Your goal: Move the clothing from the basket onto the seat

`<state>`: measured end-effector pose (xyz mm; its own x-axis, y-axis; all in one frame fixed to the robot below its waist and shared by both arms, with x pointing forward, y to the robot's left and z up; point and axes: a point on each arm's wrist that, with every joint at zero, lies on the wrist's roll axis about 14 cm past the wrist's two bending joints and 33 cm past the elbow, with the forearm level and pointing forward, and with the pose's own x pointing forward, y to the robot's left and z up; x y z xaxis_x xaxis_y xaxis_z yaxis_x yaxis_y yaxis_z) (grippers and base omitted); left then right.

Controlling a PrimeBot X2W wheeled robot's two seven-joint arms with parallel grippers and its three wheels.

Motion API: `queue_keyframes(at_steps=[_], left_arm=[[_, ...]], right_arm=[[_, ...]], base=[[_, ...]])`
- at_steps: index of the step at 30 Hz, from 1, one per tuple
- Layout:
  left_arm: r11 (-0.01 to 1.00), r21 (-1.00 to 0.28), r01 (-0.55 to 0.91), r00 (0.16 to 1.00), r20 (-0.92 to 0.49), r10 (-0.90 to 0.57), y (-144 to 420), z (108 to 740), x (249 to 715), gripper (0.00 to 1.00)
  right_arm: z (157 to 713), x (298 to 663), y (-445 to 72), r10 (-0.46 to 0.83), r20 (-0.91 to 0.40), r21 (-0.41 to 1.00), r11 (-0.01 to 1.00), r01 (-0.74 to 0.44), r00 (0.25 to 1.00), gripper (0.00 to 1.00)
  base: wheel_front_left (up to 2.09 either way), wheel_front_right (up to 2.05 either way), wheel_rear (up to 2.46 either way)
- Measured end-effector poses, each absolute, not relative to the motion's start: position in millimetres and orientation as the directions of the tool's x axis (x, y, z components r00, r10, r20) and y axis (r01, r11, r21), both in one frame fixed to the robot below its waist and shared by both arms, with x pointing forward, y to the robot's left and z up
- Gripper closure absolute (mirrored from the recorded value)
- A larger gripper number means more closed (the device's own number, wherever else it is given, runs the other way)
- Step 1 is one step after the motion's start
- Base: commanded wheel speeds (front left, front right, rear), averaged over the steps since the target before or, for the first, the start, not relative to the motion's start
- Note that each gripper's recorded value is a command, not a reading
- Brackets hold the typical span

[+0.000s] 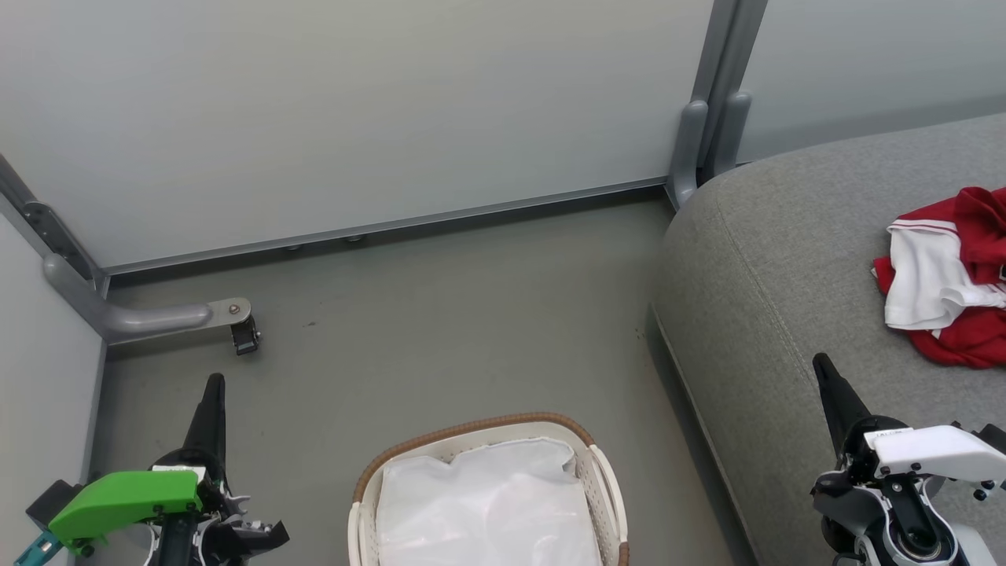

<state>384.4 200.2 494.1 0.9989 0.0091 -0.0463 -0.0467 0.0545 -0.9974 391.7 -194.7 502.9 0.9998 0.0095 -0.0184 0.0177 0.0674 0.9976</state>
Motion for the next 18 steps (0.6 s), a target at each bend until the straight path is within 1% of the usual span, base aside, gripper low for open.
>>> queue_keyframes(at_steps=[10,18], left_arm=[[-0.004,-1.0,-0.017,1.0,-0.017,0.0,199.1,502.3,386.9,1.0],[-0.006,-1.0,-0.013,1.0,-0.013,0.0,199.1,503.6,387.4,1.0]], right_arm=[[507.6,390.1,-199.0,0.002,0.0,1.0,0.0,0.0,1.0,1.0],[508.0,390.0,-199.5,0.001,0.001,1.0,-0.004,-0.001,1.0,1.0]], base=[[0.0,0.0,0.0],[0.0,0.0,0.0]])
